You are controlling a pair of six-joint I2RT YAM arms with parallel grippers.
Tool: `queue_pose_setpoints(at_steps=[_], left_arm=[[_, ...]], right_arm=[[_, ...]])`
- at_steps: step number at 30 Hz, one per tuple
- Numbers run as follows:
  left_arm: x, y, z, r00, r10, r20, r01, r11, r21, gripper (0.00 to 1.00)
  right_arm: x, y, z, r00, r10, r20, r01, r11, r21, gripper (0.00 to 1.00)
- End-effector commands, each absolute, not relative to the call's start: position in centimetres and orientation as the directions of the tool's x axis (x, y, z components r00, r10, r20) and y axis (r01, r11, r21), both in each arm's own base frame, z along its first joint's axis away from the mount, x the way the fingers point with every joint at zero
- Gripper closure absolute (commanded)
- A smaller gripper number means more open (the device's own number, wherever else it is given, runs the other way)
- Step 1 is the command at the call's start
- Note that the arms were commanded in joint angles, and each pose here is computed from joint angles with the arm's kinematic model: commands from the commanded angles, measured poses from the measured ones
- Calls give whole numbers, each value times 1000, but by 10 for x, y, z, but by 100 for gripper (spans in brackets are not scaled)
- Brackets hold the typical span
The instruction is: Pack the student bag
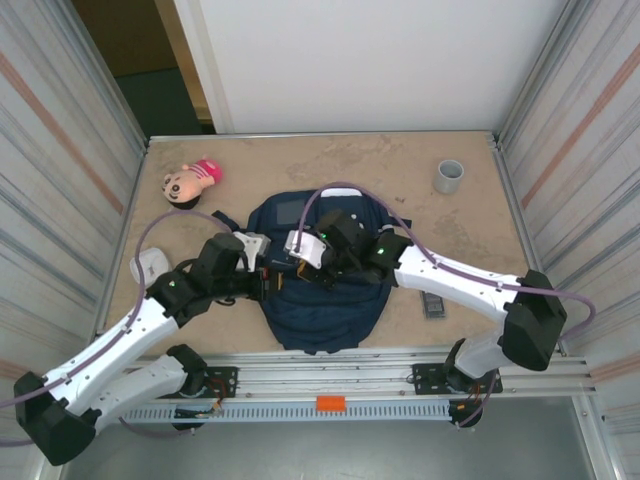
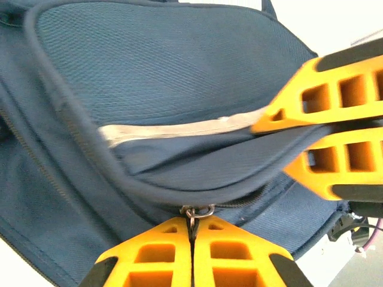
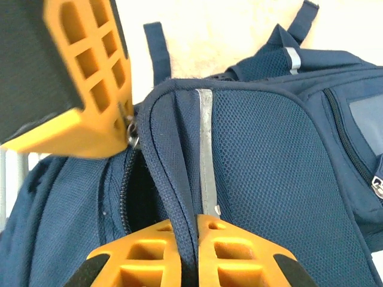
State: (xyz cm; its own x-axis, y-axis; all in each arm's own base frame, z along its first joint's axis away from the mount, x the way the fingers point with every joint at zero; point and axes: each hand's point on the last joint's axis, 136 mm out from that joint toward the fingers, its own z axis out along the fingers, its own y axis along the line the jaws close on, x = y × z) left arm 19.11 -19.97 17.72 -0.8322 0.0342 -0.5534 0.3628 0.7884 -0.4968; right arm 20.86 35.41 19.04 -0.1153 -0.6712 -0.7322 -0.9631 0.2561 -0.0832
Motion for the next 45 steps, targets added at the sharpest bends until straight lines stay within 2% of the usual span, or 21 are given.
queue_pose_setpoints(at_steps=[1, 9, 13, 18, 23, 28, 30, 33, 37, 39, 42, 45], left_arm=[[206, -170, 160, -820, 4, -572, 295, 860, -417, 100], [227, -161, 164, -755, 5, -656, 337, 860, -382, 100], [242, -161, 165, -710, 27, -704, 364, 869, -334, 96], [259, -158, 156, -712, 31, -702, 343, 887, -308, 88], [271, -145, 137, -745, 4, -667, 276, 912, -302, 88], [282, -144, 133, -755, -28, -655, 259, 905, -337, 88], [282, -150, 139, -751, -12, -660, 294, 889, -351, 80], [277, -163, 159, -708, 44, -705, 408, 840, -358, 63], [261, -178, 198, -557, 153, -816, 614, 738, -281, 37], [245, -188, 217, -445, 211, -870, 733, 645, -218, 34], [211, -205, 239, -212, 289, -934, 899, 431, -71, 33], [181, -216, 247, -8, 335, -942, 964, 254, 82, 32]], right_arm=[[185, 344, 240, -66, -549, -833, -988, 155, -24, 100], [182, 324, 250, -88, -507, -858, -993, 117, 33, 100], [175, 328, 254, -83, -493, -866, -996, 64, 60, 100], [174, 332, 261, -89, -473, -876, -996, 42, 79, 100], [169, 331, 273, -107, -431, -896, -993, -3, 120, 100], [176, 328, 276, -118, -419, -900, -993, 28, 117, 100], [184, 327, 271, -123, -436, -892, -992, 67, 105, 100], [188, 327, 264, -129, -454, -882, -991, 76, 106, 100], [188, 331, 258, -142, -463, -875, -990, 59, 130, 100], [187, 332, 259, -146, -462, -875, -989, 51, 139, 100], [186, 333, 262, -141, -456, -879, -990, 41, 138, 100], [185, 333, 266, -134, -445, -885, -990, 32, 134, 100]])
